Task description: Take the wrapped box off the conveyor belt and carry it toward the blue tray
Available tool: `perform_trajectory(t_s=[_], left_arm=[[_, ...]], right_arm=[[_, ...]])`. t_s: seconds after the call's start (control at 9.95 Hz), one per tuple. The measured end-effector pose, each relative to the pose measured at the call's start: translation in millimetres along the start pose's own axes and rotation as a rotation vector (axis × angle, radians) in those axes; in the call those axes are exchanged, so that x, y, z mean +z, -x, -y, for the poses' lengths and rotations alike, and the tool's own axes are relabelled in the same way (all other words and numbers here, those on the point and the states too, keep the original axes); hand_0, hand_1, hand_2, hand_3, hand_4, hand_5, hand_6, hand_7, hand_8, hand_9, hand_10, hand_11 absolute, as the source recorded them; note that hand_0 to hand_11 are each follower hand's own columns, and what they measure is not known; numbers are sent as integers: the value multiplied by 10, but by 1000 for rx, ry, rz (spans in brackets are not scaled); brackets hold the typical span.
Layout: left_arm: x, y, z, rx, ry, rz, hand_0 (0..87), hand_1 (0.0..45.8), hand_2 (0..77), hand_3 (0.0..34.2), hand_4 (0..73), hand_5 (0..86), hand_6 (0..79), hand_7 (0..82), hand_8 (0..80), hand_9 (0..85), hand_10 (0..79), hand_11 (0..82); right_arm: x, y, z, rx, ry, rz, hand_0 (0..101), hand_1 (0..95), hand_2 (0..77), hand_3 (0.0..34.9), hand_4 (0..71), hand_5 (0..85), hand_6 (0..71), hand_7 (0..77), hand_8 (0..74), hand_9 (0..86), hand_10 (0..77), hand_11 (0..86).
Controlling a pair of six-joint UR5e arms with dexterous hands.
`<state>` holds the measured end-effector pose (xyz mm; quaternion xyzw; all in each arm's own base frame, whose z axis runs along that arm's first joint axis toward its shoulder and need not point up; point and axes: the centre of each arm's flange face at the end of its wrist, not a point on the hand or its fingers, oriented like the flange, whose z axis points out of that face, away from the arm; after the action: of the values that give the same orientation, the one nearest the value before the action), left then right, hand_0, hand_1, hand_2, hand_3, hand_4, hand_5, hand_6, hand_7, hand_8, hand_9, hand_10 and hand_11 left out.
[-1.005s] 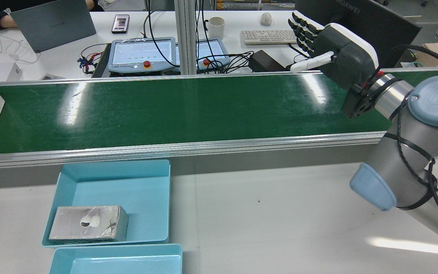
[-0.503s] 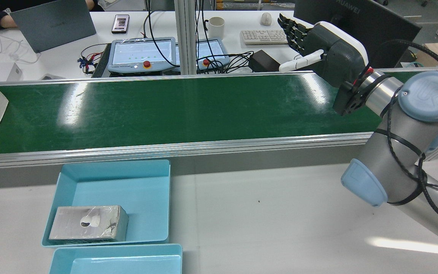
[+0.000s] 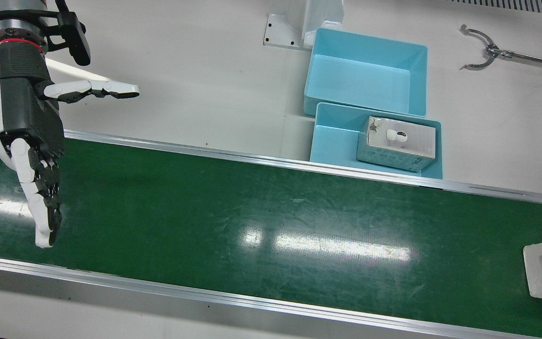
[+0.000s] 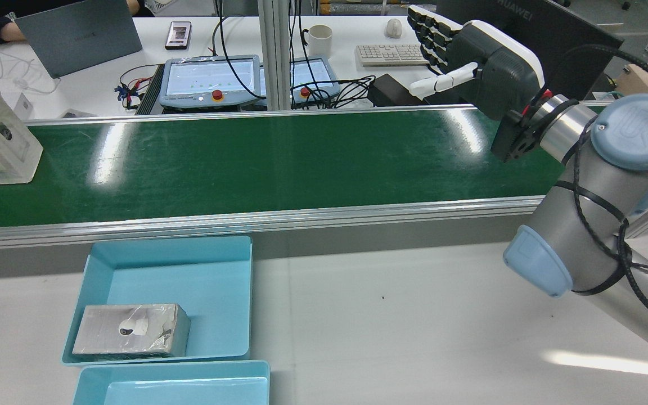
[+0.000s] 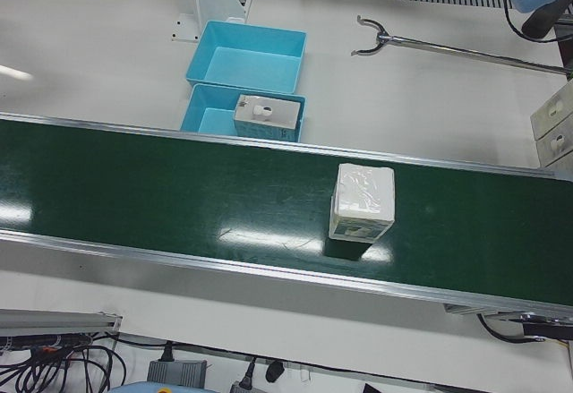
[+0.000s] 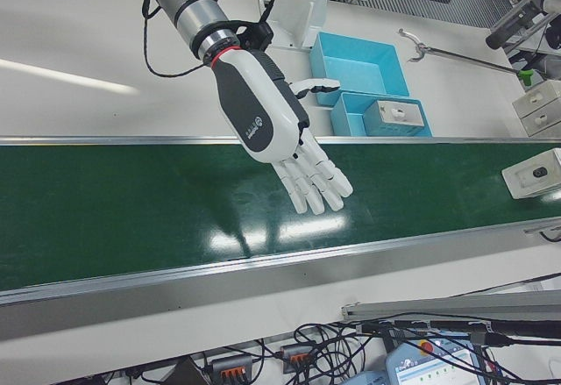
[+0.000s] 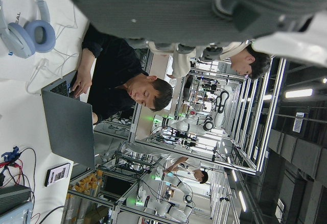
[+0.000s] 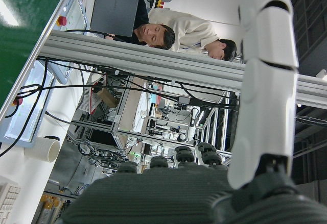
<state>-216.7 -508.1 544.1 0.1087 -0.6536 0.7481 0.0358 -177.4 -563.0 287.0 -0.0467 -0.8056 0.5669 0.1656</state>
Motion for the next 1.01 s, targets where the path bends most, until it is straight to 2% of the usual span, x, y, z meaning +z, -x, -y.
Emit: perform_trajectory(t_s=[0.6,1.01], left_arm=[[0,0,0,0,0,0,0,0,5,0,0,11,0,5,0,0,5,0],[0,0,0,0,0,0,0,0,5,0,0,11,0,0,0,0,5,0]], right_arm=[[-117,156,110,38,-15,20,469,131,120,67,5,44,0,0,0,11,0,11],[-117,-14,112,49,-18,-9,467,125,120,66,5,27,0,0,0,11,0,11]])
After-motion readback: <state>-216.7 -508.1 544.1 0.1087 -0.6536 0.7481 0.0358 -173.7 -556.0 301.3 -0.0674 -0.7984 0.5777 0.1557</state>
